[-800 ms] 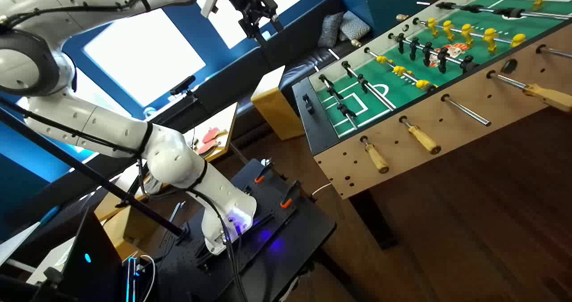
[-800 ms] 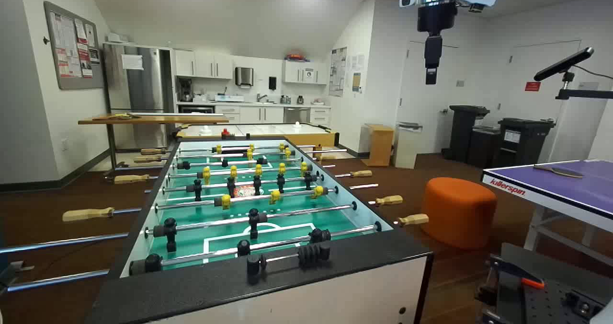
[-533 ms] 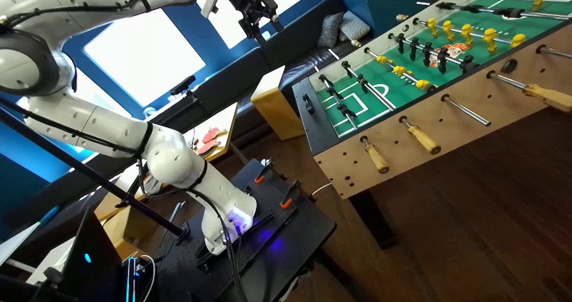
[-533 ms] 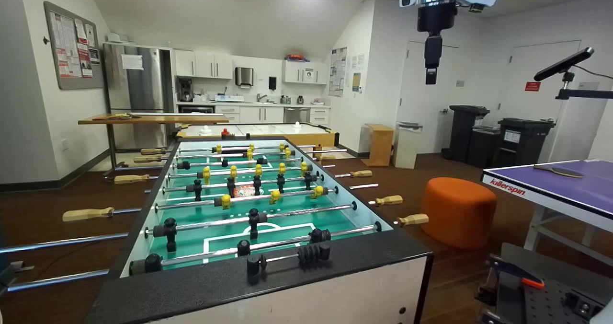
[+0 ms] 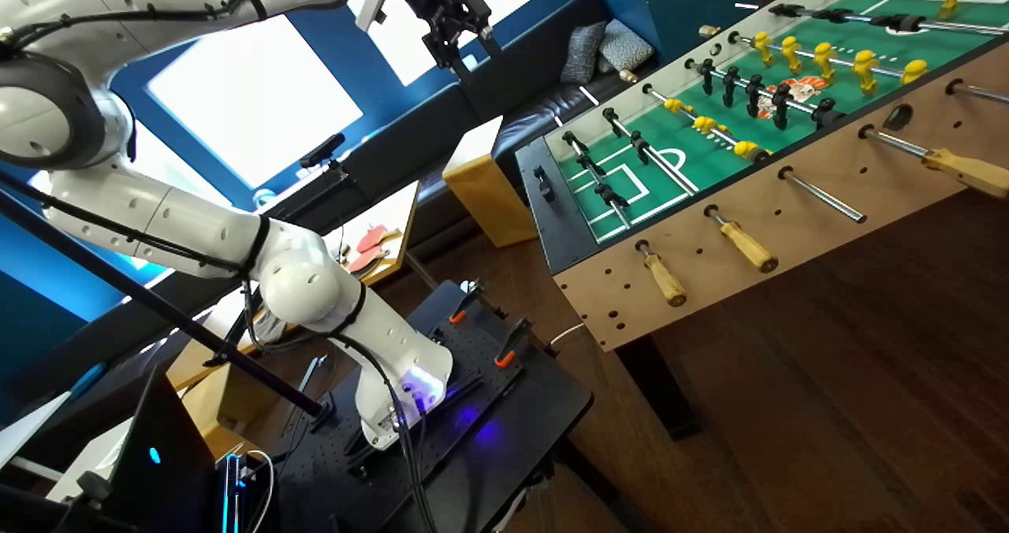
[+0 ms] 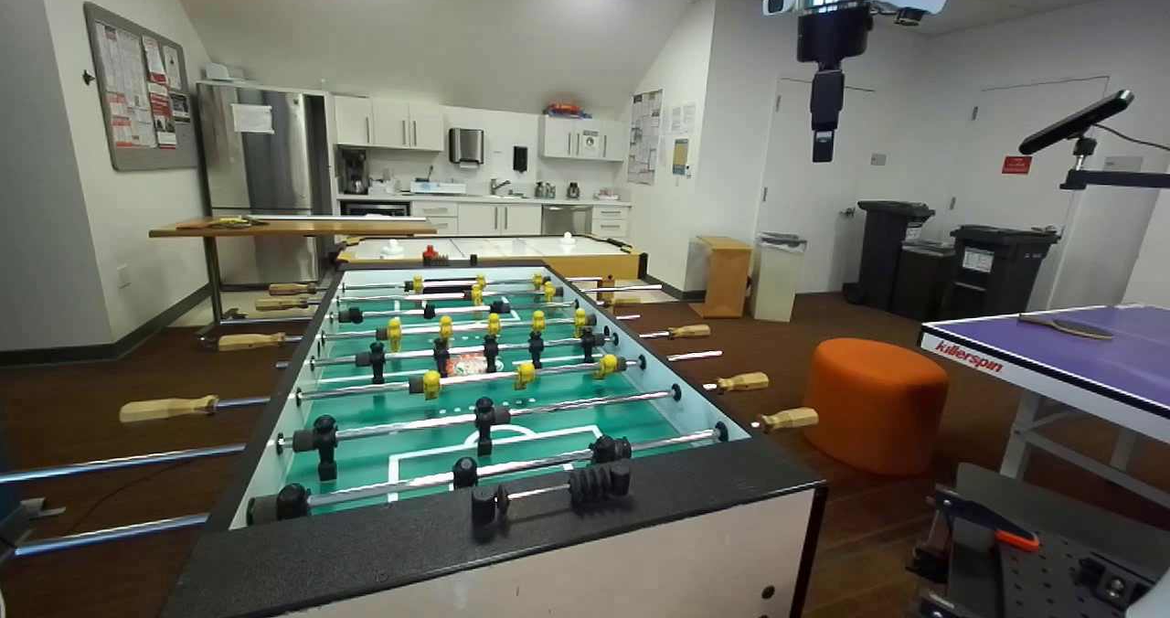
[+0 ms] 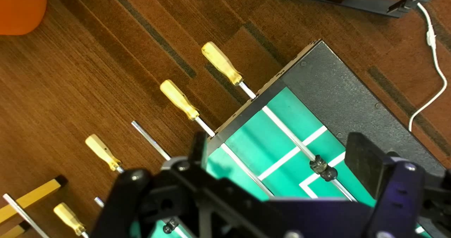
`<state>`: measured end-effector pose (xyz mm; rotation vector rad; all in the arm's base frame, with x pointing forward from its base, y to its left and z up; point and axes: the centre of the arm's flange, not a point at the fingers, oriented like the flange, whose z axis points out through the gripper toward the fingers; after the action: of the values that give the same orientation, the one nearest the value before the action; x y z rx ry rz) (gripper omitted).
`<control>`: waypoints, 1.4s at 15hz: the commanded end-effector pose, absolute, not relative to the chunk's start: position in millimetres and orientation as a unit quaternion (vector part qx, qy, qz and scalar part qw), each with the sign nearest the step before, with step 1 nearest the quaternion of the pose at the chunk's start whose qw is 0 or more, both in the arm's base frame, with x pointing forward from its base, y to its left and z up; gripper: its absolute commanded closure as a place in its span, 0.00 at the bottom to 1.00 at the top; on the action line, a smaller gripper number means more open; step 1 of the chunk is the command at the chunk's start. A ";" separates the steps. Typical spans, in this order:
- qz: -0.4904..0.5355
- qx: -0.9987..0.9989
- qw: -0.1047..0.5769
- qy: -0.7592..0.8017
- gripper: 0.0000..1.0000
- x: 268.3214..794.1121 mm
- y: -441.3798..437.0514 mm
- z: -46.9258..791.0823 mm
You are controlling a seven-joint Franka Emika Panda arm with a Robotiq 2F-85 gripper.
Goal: Rotate the first rod on the foosball table forward
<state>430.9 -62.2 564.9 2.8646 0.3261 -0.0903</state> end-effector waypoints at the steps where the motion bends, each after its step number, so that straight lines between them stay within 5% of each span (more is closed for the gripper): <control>1: -0.030 0.992 0.118 0.039 0.00 449.8 -89.5 555.2; 15: -0.043 0.936 0.067 -0.343 0.00 448.0 -197.8 408.7; 21: -0.056 0.939 0.072 -0.331 0.00 450.4 -201.1 409.6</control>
<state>450.4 -201.1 409.6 2.8223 -0.9959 -0.1680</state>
